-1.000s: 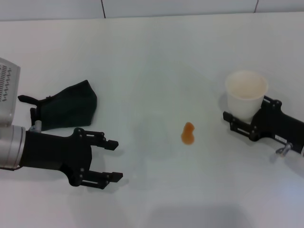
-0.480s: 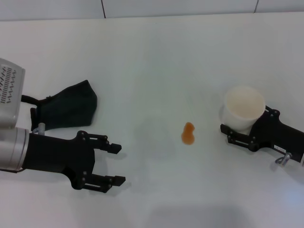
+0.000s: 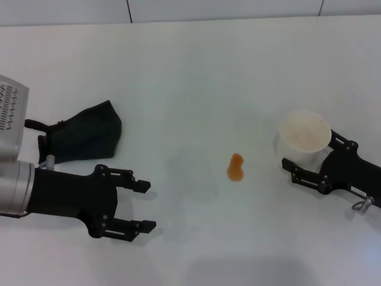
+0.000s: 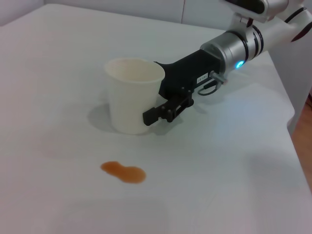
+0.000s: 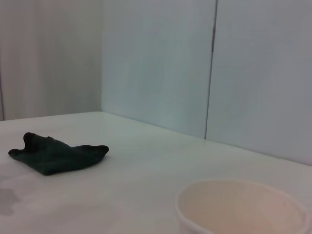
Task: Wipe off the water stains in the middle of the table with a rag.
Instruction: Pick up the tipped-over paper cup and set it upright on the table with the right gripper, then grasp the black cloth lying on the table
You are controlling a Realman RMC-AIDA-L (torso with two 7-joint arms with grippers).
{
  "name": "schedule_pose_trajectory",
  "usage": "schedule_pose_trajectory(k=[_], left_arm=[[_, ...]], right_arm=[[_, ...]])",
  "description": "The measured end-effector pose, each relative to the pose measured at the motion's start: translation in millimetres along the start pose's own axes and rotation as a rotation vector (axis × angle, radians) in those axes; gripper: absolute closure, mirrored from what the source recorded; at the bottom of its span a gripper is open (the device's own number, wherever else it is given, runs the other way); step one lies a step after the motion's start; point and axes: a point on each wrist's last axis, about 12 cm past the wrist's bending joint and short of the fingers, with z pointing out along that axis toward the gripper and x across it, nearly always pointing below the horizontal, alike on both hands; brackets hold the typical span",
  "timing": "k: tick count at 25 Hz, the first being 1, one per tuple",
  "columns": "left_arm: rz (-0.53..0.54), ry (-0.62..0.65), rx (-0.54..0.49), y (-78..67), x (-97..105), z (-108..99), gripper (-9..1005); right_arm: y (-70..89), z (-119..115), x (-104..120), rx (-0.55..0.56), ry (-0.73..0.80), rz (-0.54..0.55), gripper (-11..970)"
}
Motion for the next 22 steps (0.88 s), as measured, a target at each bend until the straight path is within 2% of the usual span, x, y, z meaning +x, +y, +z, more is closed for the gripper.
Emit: schedule_pose_trajectory(k=[9,13,18,22], left_arm=[[0.006,-0.002,-0.008,0.6,-1,-2,248],[0.008,-0.001,-0.015,0.9,-1,-4,248],[0.014,0.003,-0.025,1.6,-4,-7,249],[0.012,0.005,-0.027,1.6,-4,-7,249]], right_arm=[[-4.7,-14,4,0.014,0.013,-0.002,97],[-7.5,-22,4,-0.02,0.038,0.015,98],[-17.5,-35,1,-0.095,0.098,0.016,100],[-33.1,-46,-11,-0.153,0.168,0.036,102]])
